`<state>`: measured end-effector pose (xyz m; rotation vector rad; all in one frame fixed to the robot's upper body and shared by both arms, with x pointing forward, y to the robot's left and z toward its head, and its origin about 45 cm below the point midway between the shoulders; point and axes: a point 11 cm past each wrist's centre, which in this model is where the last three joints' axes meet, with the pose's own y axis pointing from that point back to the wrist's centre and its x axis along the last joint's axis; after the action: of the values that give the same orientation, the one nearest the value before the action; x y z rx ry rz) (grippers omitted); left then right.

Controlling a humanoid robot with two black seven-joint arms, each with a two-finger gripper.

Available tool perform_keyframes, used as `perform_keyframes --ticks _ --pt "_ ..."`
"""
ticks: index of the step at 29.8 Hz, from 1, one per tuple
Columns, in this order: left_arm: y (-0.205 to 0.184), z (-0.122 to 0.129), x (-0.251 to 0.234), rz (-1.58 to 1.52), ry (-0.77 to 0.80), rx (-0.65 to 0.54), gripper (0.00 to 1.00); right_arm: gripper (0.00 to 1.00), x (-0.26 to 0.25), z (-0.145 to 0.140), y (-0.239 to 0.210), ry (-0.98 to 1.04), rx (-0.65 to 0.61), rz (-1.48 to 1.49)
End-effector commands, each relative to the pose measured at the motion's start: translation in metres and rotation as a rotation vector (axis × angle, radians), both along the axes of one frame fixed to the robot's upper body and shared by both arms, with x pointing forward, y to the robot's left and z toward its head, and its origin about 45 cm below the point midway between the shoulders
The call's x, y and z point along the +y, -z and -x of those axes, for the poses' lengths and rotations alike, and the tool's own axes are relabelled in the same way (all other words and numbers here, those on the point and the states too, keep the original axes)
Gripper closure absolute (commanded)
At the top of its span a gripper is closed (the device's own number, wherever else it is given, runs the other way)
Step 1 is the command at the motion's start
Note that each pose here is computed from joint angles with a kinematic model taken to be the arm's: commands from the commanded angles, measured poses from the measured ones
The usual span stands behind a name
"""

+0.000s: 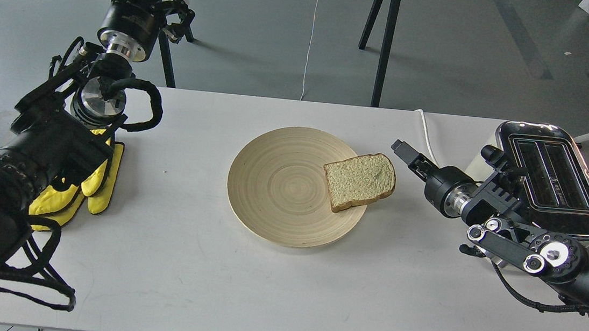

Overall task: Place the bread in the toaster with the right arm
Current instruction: 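Reach the right gripper to the bread slice in the bowl and grasp it, then lift the bread slice with the right gripper up above the toaster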

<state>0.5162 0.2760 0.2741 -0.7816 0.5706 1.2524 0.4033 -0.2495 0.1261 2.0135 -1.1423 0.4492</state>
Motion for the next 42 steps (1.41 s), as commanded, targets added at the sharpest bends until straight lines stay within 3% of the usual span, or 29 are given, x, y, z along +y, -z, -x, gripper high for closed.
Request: perform_keyframes --ticks 1,7,15,21,24,32,42 --pt "0.000 0.000 0.000 0.000 0.000 0.000 0.00 0.17 0.004 0.000 0.009 0.011 0.017 0.000" --pt "-0.001 0.000 0.002 0.006 -0.006 -0.003 0.00 0.22 0.027 0.011 0.029 -0.002 0.062 -0.027" --pt "-0.001 0.000 0.002 0.006 -0.006 -0.003 0.00 0.44 0.029 0.015 0.041 0.016 0.087 -0.020" --pt "-0.001 0.000 0.002 0.003 -0.005 -0.002 0.00 0.85 0.030 0.014 0.041 0.015 0.086 -0.023" --pt "-0.001 0.000 0.001 0.003 -0.005 -0.002 0.00 0.98 0.031 0.014 0.040 0.017 0.078 -0.026" --pt "-0.001 0.000 0.002 0.008 -0.009 -0.002 0.00 1.00 0.054 0.017 0.011 -0.050 0.022 -0.086" --pt "-0.001 0.000 0.002 0.008 -0.009 -0.003 0.00 0.99 -0.043 0.003 -0.103 -0.034 -0.155 -0.005"
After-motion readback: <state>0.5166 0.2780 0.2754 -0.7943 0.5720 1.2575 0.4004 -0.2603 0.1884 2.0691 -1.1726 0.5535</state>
